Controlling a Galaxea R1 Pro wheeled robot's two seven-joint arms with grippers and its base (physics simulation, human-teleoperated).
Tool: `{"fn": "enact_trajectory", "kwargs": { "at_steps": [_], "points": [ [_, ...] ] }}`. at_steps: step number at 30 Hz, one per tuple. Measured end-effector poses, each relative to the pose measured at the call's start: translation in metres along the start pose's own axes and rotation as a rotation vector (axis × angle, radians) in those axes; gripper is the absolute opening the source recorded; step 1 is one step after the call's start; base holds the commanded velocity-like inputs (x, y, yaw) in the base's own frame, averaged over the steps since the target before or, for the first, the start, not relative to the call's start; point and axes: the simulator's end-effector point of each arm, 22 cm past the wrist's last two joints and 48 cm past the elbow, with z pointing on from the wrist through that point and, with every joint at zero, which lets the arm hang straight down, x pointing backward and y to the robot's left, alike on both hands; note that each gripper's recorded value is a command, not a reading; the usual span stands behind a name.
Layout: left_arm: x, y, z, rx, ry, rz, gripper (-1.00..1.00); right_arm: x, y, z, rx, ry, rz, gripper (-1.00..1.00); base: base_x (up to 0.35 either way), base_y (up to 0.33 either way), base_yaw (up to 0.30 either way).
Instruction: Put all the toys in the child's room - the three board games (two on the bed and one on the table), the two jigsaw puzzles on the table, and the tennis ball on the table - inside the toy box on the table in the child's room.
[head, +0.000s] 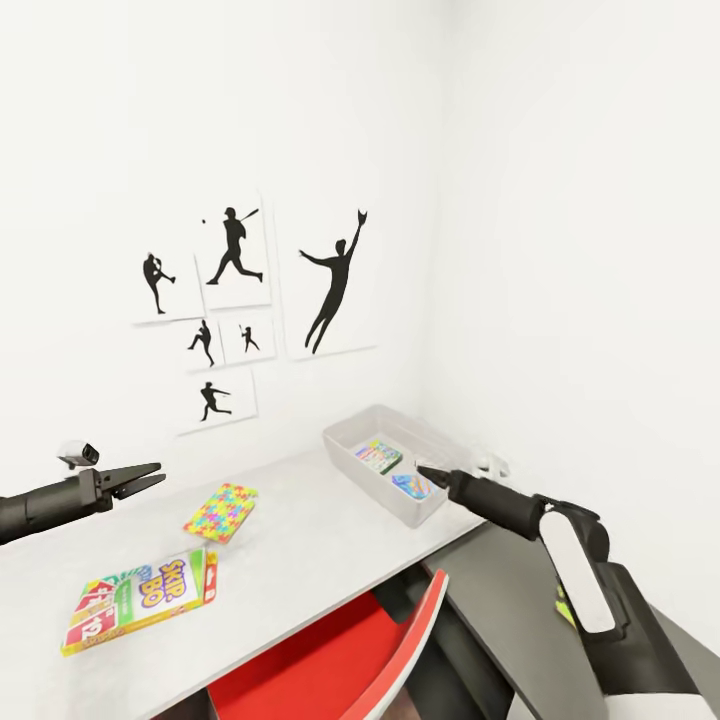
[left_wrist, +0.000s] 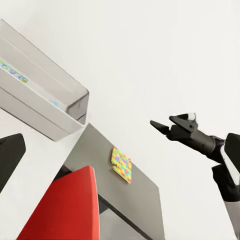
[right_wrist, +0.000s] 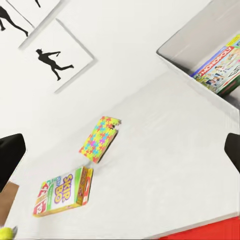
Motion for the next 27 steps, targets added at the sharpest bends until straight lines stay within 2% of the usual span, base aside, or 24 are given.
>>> {"fn": "enact_trajectory", "kwargs": {
  "at_steps": [6,11,19,27],
  "points": [
    [-0.002,-0.004,-0.001,0.003,-0.004,0.008,1.00,0.031,-0.005,-0.027,-0.041,-0.012,0.052,1.00,-0.050,0.000,0.000],
    [-0.004,-0.007,-0.002,0.006,-0.007,0.014,1.00,0.043,-0.015,-0.039,-0.037,-0.052,0.068,1.00,-0.253,0.000,0.000],
    [-0.005,-0.011,-0.003,0.008,-0.010,0.022,1.00,0.035,-0.011,-0.050,-0.065,-0.098,0.066,1.00,-0.287,0.000,0.000],
    [-0.005,-0.011,-0.004,0.006,-0.011,0.023,1.00,0.033,-0.017,-0.053,-0.051,-0.111,0.069,1.00,-0.052,0.000,0.000]
  ]
}}
